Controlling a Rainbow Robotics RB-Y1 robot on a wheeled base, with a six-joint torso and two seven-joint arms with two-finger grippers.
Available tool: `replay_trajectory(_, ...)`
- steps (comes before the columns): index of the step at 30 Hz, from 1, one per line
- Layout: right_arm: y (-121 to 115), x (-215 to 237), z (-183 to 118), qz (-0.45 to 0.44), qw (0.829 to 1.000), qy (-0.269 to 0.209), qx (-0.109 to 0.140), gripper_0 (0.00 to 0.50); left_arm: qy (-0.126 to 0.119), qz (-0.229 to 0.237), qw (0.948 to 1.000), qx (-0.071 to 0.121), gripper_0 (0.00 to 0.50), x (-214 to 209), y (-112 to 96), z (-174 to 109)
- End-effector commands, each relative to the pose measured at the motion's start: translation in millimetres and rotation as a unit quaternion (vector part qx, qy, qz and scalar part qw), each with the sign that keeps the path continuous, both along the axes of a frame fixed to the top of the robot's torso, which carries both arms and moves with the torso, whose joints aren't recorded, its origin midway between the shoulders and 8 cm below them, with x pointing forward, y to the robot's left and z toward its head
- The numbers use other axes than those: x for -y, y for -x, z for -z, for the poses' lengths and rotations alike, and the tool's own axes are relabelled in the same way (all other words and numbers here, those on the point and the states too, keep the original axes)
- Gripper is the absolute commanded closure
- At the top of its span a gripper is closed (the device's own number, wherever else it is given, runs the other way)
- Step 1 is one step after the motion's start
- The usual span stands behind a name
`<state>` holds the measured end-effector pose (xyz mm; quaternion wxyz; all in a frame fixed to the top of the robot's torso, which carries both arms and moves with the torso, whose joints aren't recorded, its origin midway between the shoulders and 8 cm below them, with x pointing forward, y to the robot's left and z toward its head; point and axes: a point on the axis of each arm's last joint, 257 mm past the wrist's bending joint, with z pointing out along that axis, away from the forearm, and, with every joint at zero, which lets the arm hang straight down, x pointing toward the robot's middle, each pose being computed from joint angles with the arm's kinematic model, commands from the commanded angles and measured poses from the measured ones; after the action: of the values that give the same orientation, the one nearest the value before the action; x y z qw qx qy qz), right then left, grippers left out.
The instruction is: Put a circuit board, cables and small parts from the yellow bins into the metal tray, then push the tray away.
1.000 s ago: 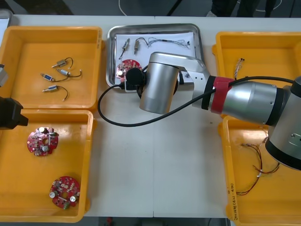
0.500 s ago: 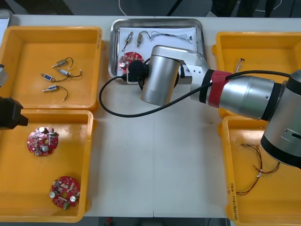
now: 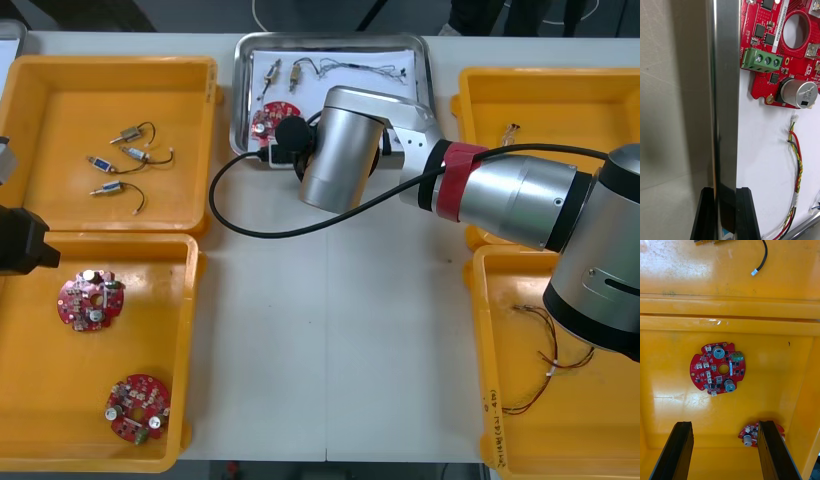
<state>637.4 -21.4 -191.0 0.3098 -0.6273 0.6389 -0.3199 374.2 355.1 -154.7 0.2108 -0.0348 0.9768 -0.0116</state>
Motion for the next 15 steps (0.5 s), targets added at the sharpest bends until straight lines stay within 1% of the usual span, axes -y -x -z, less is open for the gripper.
replay_trajectory(1, -6, -18, -25, -0.018, 1.0, -0.004, 0.016, 0.162, -0.042, 0.03, 0.9986, 0.009, 0.0, -17, 4, -12)
replay_trajectory(2, -6, -20, -25, -0.018, 1.0, -0.006, 0.016, 0.069, -0.042, 0.03, 0.9986, 0.009, 0.0, -17, 4, -12)
replay_trajectory(3, -6, -19, -27, -0.018, 1.0, -0.006, 0.016, 0.0, -0.042, 0.03, 0.9986, 0.009, 0.0, -17, 4, -12)
replay_trajectory(6, -6, -20, -27, -0.018, 1.0, -0.011, 0.012, 0.0, -0.042, 0.03, 0.9986, 0.009, 0.0, -17, 4, -12)
replay_trajectory(8, -3, -18, -30, -0.005, 1.0, -0.024, -0.003, 0.0, -0.042, 0.03, 0.9986, 0.009, 0.0, -17, 4, -12)
replay_trajectory(10, 0, -20, -34, 0.0, 1.0, -0.03, -0.01, 0.0, -0.042, 0.03, 0.9986, 0.009, 0.0, -17, 4, -12)
replay_trajectory(12, 6, -19, -38, 0.008, 0.999, -0.032, -0.019, 0.0, -0.042, 0.03, 0.9986, 0.009, 0.0, -17, 4, -12)
replay_trajectory(13, 14, -21, -41, 0.015, 0.999, -0.033, -0.03, 0.0, -0.042, 0.03, 0.9986, 0.009, 0.0, -17, 4, -12)
replay_trajectory(14, 14, -21, -41, 0.015, 0.999, -0.033, -0.03, 0.0, -0.042, 0.03, 0.9986, 0.009, 0.0, -17, 4, -12)
replay_trajectory(15, 23, -22, -43, 0.025, 0.998, -0.041, -0.045, 0.0, -0.042, 0.03, 0.9986, 0.009, 0.0, -17, 4, -12)
